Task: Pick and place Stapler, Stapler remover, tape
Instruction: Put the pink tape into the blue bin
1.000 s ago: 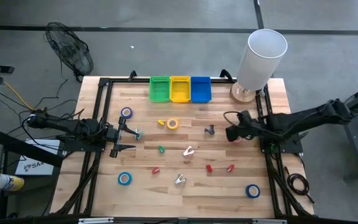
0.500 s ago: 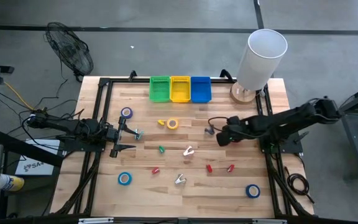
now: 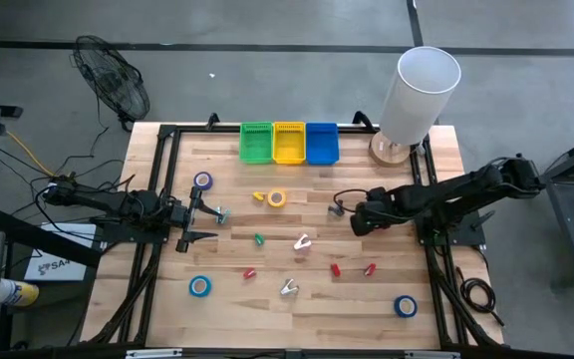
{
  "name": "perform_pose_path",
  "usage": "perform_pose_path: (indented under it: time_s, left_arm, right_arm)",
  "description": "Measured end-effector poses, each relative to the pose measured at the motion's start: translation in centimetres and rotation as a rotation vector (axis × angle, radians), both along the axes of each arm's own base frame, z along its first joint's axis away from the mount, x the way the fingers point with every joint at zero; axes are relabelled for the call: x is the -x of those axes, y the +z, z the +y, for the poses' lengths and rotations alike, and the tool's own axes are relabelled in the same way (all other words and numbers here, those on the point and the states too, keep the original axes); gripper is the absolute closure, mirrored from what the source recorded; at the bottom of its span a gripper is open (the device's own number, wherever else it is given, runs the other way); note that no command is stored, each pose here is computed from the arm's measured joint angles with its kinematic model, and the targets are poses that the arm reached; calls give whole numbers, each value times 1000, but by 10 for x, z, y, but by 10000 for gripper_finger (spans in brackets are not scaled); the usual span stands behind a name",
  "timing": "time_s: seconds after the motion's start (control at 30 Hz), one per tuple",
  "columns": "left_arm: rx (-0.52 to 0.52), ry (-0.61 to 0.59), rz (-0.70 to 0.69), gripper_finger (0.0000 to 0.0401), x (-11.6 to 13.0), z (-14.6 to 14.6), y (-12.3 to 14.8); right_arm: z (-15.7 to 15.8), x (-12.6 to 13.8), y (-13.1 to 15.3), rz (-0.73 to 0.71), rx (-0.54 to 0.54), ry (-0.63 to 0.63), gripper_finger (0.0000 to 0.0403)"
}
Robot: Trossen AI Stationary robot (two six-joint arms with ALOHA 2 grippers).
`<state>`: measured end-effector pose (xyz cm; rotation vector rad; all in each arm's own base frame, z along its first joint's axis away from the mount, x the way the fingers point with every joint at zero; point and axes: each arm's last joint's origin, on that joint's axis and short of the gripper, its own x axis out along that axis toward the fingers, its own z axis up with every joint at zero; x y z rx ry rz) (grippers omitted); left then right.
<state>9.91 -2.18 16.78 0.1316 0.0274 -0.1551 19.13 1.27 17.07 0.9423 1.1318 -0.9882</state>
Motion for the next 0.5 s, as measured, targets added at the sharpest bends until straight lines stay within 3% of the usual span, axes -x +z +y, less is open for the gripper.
perform_pose_path:
  time_s: [0.27,0.5]
  left_arm:
    - [0,0,0,142,0,0,0]
    - [0,0,0,142,0,0,0]
  right_arm:
    - [0,0,-2,36,4,131,166]
    - [2,-6,-20,135,-32,153,166]
